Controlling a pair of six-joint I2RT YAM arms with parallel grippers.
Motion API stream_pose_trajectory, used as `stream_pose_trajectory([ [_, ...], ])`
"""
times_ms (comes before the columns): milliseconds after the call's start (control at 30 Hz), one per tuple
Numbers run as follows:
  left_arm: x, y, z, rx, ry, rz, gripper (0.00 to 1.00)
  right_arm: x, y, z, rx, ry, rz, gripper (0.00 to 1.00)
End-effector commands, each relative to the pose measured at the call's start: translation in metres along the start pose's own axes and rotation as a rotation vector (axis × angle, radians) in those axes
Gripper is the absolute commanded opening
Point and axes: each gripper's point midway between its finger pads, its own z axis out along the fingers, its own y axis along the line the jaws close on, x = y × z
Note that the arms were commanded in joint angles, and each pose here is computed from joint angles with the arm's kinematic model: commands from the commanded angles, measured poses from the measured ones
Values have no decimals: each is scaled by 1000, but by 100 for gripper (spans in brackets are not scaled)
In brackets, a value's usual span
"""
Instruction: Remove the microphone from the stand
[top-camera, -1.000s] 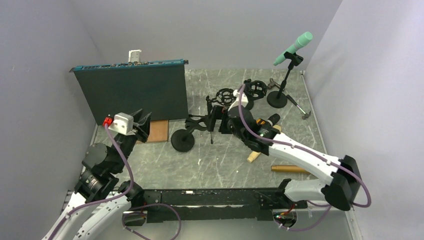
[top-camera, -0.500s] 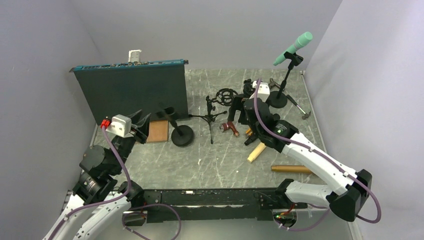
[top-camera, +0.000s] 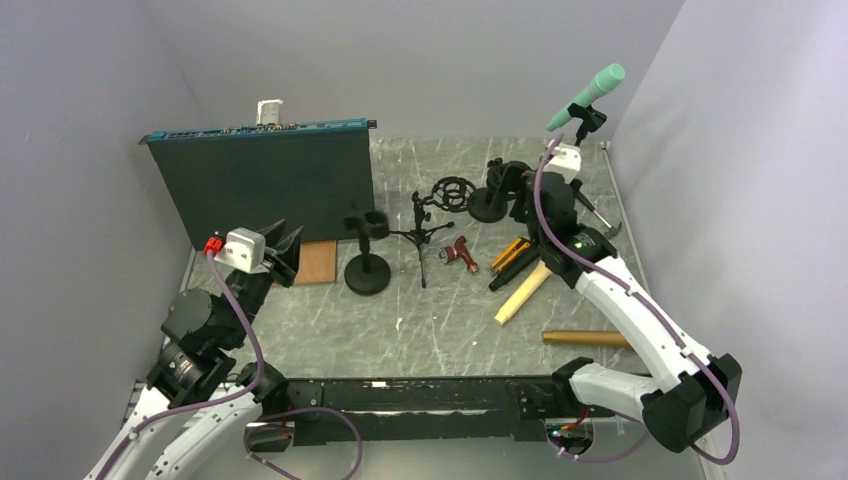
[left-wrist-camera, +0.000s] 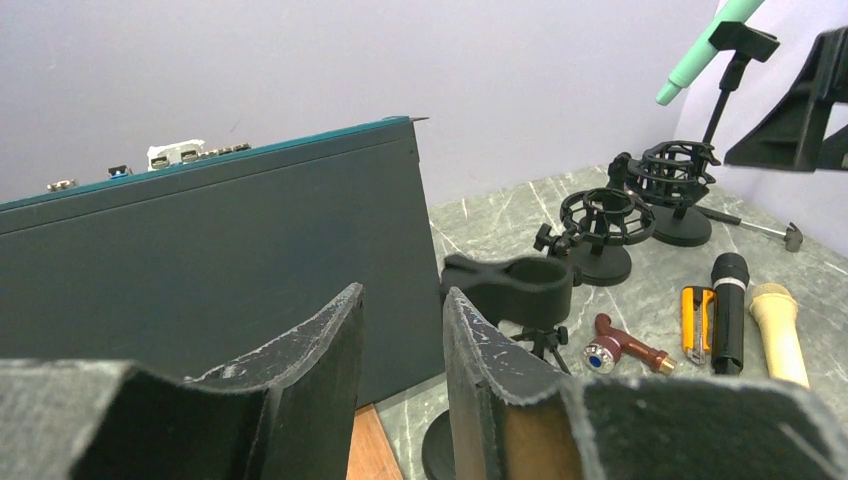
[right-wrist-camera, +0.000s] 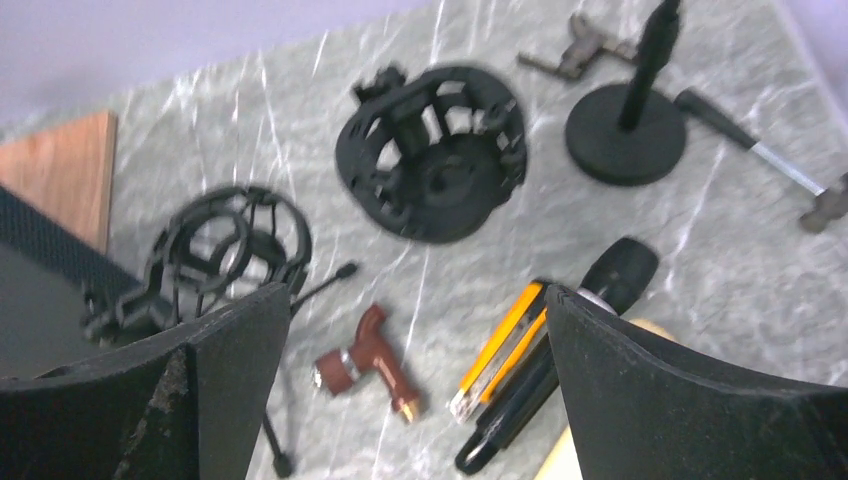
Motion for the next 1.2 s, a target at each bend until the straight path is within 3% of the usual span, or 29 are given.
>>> stream_pose_trajectory([
  [0,-16,-2,1,13,-29,-22,39,-69,-36,-1,74,-219,45,100],
  [267,-16,0,1,3,-29,-15,39,-136,-96,33,217,-420,84,99],
  [367,-17,0,0,2,-34,-15,39,-144,-118,56,230,-438,116,99],
  [767,-11,-1,4,-1,-13,-2,40,-98,-143,146,216,-544,43,95],
  [933,-6,-1,7,-5,3,4,40,-87,-155,183,287,-504,-19,67],
  [1100,-1,-3,11,-4,20,9,40,-92,-171,206,340,-511,-65,54],
  [1167,0,-3,12,-4,24,11,40,-93,-176,212,350,-506,-62,37],
])
